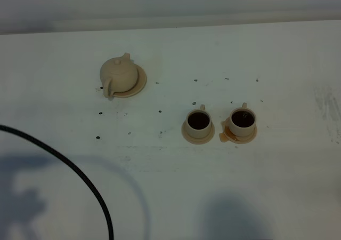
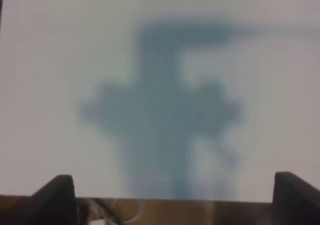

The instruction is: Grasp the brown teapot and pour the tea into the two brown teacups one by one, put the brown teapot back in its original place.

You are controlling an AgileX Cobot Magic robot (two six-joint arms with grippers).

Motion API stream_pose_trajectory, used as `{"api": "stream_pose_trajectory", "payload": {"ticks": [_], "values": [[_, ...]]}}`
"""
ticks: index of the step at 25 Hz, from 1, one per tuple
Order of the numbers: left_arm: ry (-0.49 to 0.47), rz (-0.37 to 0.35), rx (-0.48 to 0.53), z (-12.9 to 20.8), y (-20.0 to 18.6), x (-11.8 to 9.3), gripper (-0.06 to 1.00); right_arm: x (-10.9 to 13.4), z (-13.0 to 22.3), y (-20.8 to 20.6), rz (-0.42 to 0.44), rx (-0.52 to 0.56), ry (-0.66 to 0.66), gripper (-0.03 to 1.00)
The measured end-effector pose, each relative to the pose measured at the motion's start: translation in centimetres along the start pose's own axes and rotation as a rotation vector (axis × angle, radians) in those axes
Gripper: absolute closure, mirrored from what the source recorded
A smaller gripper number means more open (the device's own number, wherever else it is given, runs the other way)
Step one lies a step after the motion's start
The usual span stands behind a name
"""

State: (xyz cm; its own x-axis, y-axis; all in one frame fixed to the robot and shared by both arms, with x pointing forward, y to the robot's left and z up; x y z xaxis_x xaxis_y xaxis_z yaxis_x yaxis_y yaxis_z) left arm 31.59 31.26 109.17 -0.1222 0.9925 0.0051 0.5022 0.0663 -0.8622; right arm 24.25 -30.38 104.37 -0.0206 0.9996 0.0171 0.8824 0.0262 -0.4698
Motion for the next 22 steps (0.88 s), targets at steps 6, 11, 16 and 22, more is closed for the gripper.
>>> {"api": "stream_pose_trajectory", "payload": {"ticks": [6,11,16,22], "values": [[-0.038,0.084,-0.087,3.1,1.6,-1.0,0.87,0.0,0.0,0.0,0.0,0.0,0.0,0.75],[-0.041,0.104,-0.236,4.9,1.4,-1.3,0.87,0.0,0.0,0.0,0.0,0.0,0.0,0.75],[-0.024,0.116,-0.3,6.1,1.0,-1.4,0.87,0.0,0.0,0.0,0.0,0.0,0.0,0.75],[0.02,0.129,-0.304,7.4,1.6,-1.5,0.87,0.0,0.0,0.0,0.0,0.0,0.0,0.75]]}}
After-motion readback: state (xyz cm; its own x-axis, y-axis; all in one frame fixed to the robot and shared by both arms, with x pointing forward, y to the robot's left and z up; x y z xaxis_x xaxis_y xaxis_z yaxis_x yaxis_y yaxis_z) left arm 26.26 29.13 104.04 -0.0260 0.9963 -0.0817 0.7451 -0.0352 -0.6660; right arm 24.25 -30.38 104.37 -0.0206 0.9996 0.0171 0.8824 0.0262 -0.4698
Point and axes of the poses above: a point on each arm's last joint axis where the gripper is mounted, y pointing out along that axis toward the gripper, x along the wrist's bending axis when the last joint is at zero, z = x × y, the point moved 1 cm from there along y, pointing out along that axis toward the gripper, and after that the axes turned 4 degrees about -y, right-handed, at the moved point
